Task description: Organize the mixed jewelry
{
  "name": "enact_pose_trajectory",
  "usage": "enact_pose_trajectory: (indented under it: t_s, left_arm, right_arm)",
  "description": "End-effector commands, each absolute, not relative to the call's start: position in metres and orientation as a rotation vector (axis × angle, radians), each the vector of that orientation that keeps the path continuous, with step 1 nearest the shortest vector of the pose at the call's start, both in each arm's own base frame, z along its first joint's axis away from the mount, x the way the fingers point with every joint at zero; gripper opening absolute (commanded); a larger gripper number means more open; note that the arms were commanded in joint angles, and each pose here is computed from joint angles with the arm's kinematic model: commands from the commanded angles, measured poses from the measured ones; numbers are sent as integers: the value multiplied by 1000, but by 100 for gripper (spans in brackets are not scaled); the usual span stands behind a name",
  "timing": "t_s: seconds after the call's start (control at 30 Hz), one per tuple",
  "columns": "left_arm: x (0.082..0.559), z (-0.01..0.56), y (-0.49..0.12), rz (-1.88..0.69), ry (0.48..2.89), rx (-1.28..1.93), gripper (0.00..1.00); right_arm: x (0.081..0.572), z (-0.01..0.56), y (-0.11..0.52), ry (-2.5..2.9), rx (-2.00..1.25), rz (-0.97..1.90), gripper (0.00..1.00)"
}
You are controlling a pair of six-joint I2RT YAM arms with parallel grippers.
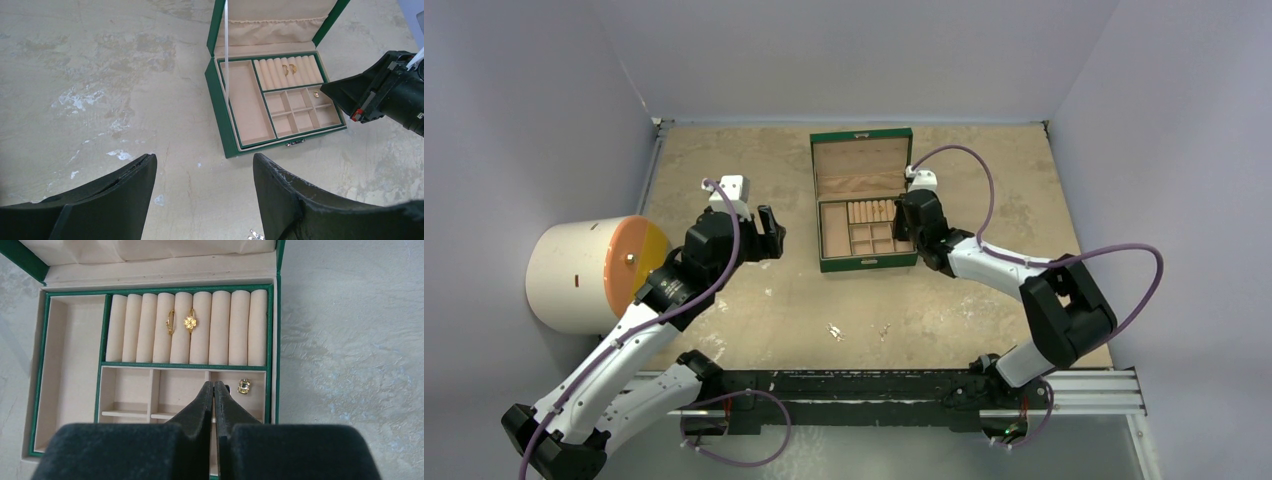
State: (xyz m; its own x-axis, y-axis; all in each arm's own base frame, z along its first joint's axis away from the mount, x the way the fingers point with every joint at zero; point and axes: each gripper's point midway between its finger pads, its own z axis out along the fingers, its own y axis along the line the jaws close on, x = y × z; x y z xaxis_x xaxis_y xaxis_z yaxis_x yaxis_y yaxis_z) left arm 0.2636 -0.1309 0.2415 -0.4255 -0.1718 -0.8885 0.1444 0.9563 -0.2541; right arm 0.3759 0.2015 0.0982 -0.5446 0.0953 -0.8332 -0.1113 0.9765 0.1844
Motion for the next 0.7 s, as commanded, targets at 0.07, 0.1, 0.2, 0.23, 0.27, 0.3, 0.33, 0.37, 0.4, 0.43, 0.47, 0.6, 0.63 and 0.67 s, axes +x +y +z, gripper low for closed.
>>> enact_pose_trajectory:
  t_s: [0.07,0.1,0.2,0.23,0.27,0.3,0.33,0.37,0.4,0.43,0.47,0.6,0.63,0.67]
  left_arm:
    - [265,253,-129,-356,1937,-19,70]
    - [265,253,-129,-356,1936,-20,70]
    - [265,253,-129,-356,1937,-20,70]
    - [265,253,-129,-357,1937,-20,70]
    - [265,253,-129,-357,1936,-20,70]
    - [265,253,-129,-357,1935,-20,70]
    - [265,253,-129,-356,1936,-19,70]
    - [265,253,-129,-357,1935,-20,70]
    - [265,253,-129,-356,1936,-21,70]
    - [265,253,-129,-356,1935,-19,70]
    - [265,253,-129,-357,1935,-21,70]
    - [265,254,-128,-357,1933,-20,70]
    - [265,254,-128,-355,1934,-21,70]
    - [265,253,-128,-355,1935,-20,70]
  right_arm:
    - [378,100,202,2126,21,274,5]
    - [378,98,202,2130,22,273,5]
    - [377,93,202,2144,21,270,5]
    - [377,90,202,2151,21,266,5]
    - [377,88,201,2156,21,262,5]
    - [377,86,201,2159,22,259,5]
    - [377,85,202,2162,20,257,5]
    - [378,83,202,2167,19,256,5]
    - [378,82,202,2172,18,253,5]
    - [377,80,202,2179,16,251,5]
    - [377,78,201,2183,18,245,5]
    - [376,78,200,2182,22,242,7]
    - [377,79,201,2181,22,244,8]
    - [377,80,201,2181,21,246,10]
